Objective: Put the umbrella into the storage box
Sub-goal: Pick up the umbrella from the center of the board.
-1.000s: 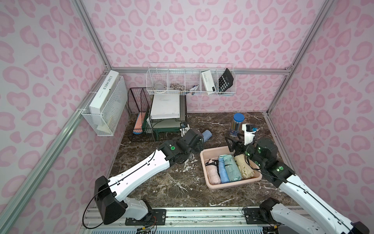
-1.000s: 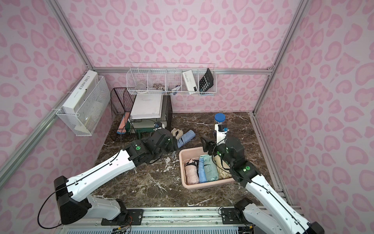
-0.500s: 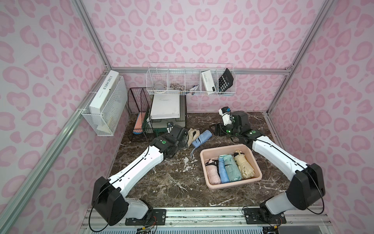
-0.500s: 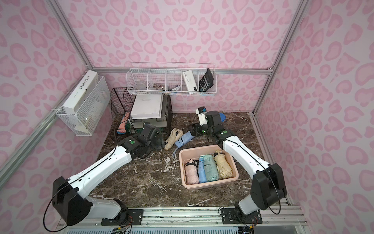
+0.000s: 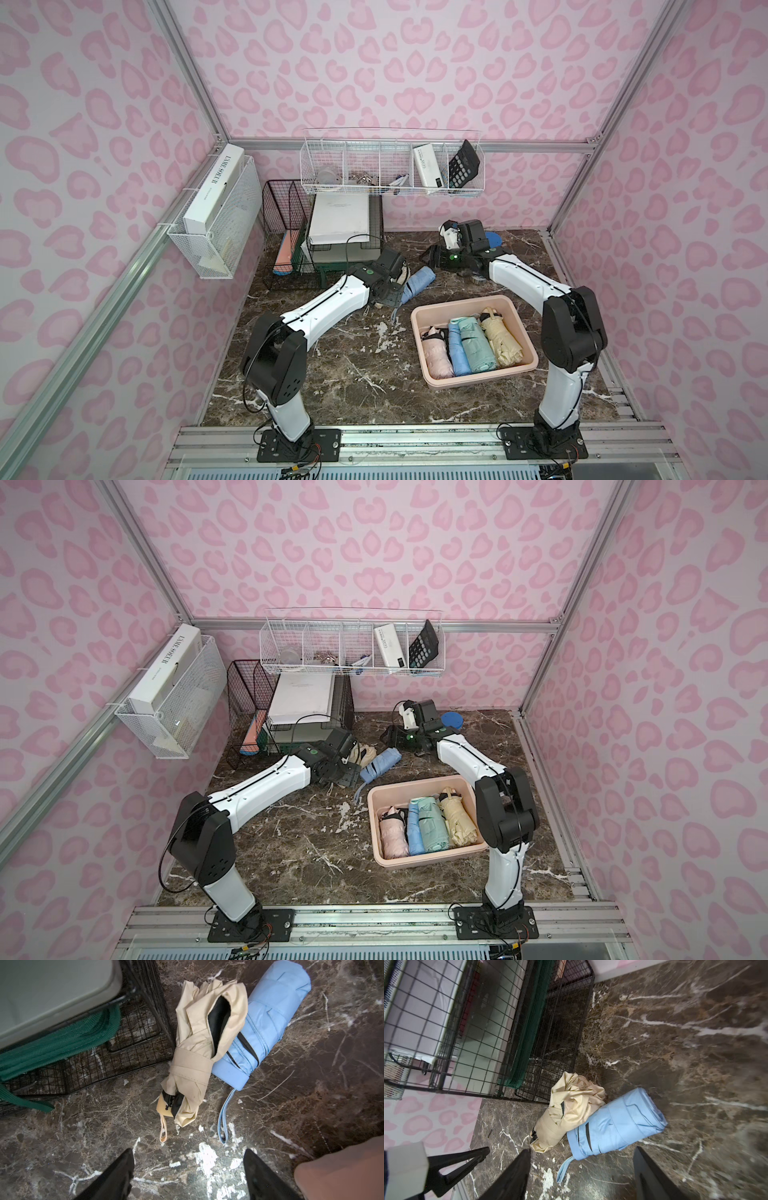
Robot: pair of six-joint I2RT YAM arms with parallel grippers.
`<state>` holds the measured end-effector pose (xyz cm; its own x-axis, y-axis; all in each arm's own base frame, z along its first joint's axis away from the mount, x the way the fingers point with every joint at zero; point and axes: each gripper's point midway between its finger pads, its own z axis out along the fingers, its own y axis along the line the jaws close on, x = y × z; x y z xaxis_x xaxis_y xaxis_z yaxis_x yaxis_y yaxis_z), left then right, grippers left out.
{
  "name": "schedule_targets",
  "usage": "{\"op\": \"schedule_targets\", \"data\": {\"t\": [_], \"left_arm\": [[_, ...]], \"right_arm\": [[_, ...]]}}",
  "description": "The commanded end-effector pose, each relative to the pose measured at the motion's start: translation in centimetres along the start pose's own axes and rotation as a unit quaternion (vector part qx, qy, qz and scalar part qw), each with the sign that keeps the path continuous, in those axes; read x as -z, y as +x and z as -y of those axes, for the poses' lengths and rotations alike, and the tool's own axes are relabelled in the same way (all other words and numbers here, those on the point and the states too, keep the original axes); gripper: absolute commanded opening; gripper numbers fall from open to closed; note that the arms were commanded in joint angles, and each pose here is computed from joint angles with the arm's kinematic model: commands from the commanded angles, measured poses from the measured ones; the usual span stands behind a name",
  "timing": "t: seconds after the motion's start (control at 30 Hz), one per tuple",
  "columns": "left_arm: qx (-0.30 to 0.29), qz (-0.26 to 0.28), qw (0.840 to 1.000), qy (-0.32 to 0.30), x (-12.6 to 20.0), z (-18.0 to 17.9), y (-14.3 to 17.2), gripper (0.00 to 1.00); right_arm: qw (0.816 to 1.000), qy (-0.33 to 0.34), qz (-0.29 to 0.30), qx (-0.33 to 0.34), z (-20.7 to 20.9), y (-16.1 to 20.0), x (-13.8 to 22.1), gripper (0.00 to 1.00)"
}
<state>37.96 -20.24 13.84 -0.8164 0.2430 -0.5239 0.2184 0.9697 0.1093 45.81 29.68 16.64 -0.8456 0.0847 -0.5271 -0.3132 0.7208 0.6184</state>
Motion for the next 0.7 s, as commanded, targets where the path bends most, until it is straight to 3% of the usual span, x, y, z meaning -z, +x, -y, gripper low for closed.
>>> {"op": "schedule_targets", "data": {"t": [0.0, 0.37, 0.67], "left_arm": [[0.011, 0.025, 0.999, -0.017, 0.3, -0.9, -0.9, 0.84], [0.165, 0.068, 0.983, -0.040, 2.1, -5.1, 0.1, 0.85], [0.203, 0.090, 0.974, -0.054, 3.6, -7.1, 0.5, 0.85]], "right_arm": [[0.998, -0.033, -0.020, -0.046, -0.9, 0.4, -1.6, 0.71], [0.994, -0.042, -0.037, -0.098, -2.0, 1.3, -7.5, 0.71], [0.991, 0.025, -0.036, -0.127, 0.1, 2.1, -10.0, 0.72]]}}
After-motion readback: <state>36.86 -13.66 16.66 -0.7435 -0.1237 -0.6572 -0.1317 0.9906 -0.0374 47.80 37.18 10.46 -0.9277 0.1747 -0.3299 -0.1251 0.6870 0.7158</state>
